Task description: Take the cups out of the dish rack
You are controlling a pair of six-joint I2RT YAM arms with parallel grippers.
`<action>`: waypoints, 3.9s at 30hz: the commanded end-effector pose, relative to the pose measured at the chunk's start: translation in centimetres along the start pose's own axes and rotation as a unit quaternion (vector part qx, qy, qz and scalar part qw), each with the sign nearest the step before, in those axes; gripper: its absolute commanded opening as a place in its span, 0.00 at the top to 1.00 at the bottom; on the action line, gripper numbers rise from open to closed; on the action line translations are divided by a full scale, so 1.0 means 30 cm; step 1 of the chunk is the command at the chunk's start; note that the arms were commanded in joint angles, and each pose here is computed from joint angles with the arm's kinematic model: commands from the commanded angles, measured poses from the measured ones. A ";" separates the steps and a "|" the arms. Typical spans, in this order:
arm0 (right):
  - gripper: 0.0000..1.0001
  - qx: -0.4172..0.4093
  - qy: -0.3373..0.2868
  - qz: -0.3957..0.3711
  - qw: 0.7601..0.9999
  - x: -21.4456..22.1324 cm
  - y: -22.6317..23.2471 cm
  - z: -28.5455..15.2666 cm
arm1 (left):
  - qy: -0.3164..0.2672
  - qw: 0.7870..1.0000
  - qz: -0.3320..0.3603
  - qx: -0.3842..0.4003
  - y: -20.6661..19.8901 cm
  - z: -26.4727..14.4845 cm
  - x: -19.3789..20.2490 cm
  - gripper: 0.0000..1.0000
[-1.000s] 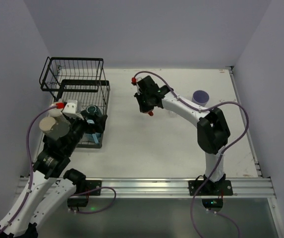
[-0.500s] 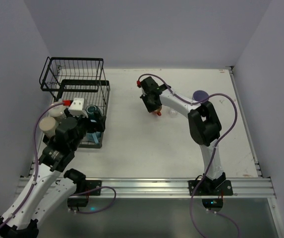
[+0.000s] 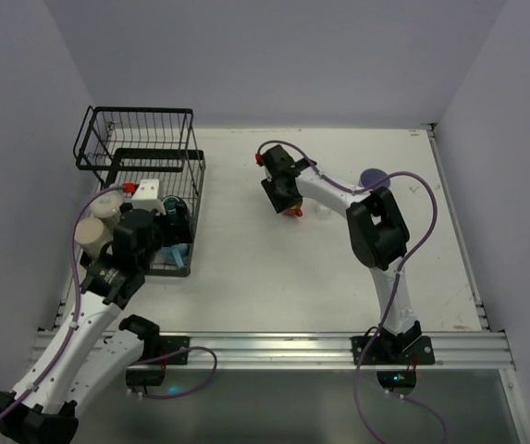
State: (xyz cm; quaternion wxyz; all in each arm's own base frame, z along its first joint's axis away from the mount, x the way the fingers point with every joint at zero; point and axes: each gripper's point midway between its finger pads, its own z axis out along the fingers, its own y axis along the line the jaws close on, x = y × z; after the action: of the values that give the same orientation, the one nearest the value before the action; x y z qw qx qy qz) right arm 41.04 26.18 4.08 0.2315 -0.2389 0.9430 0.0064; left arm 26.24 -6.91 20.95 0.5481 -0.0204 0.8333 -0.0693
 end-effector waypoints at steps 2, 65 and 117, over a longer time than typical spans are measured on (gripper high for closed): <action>0.46 0.009 -0.063 0.015 0.998 -0.121 -0.033 -0.166 | 0.005 1.000 -0.016 -0.024 0.026 0.008 0.010 0.00; 0.05 -0.245 -0.312 0.103 0.912 0.001 0.170 -0.707 | 0.079 0.977 -0.086 -0.180 0.144 0.198 0.255 0.57; 0.24 -0.549 -0.407 0.130 0.719 -0.072 0.484 -1.059 | -0.091 0.881 -0.261 0.383 -0.471 -0.220 -0.389 0.94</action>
State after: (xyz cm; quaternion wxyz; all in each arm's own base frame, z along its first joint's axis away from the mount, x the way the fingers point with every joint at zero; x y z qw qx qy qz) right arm 22.83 36.58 28.32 0.3730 -0.1574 0.6660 0.6265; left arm 25.64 -17.64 31.03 0.5259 -0.0639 0.7238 -0.4422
